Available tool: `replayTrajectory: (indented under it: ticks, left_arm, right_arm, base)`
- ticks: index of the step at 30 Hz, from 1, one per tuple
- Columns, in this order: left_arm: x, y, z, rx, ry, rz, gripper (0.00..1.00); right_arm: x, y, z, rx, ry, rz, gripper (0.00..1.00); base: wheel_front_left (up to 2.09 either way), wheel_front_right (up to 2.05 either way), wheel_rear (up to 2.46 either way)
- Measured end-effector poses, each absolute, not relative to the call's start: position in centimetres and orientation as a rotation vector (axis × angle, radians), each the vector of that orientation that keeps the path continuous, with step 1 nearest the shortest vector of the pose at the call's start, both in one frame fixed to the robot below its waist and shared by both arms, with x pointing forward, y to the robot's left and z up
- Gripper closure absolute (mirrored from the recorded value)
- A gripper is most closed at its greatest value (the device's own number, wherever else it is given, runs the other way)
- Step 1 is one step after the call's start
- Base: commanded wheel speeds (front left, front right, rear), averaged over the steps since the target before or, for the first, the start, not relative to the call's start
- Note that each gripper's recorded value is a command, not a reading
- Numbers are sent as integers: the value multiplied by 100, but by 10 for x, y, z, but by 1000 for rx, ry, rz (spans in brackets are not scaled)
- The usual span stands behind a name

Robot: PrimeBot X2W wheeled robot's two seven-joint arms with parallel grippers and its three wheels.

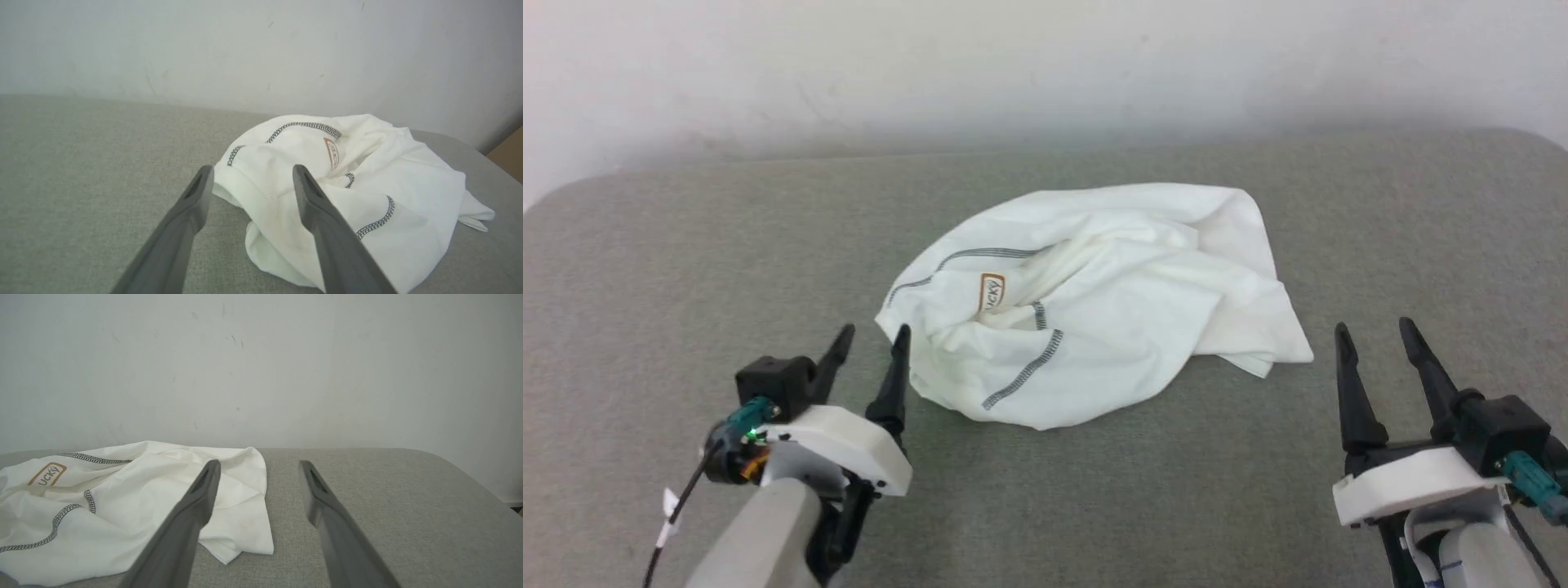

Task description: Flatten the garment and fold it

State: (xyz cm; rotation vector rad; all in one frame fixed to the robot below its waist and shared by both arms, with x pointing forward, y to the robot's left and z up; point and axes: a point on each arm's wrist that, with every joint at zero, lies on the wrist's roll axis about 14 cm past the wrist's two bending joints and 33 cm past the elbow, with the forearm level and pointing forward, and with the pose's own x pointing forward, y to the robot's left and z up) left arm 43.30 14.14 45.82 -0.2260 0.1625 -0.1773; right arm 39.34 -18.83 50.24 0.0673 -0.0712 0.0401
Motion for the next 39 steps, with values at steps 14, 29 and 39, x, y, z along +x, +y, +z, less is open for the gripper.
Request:
replayTrajectory:
  ticks: [14, 29, 39]
  left_arm:
    - [352, 198, 567, 159, -250, -14, 0]
    - [327, 198, 534, 26, -155, 50, 0]
    - [324, 212, 521, 7, -113, 115, 0]
  right_arm:
    - [390, -139, 510, 18, -91, 190, 0]
    - [400, -86, 445, -84, 317, 351, 0]
    - [419, -75, 390, -167, 725, 404, 0]
  base:
    - [0, 0, 0]
    - [0, 0, 0]
    - [0, 0, 0]
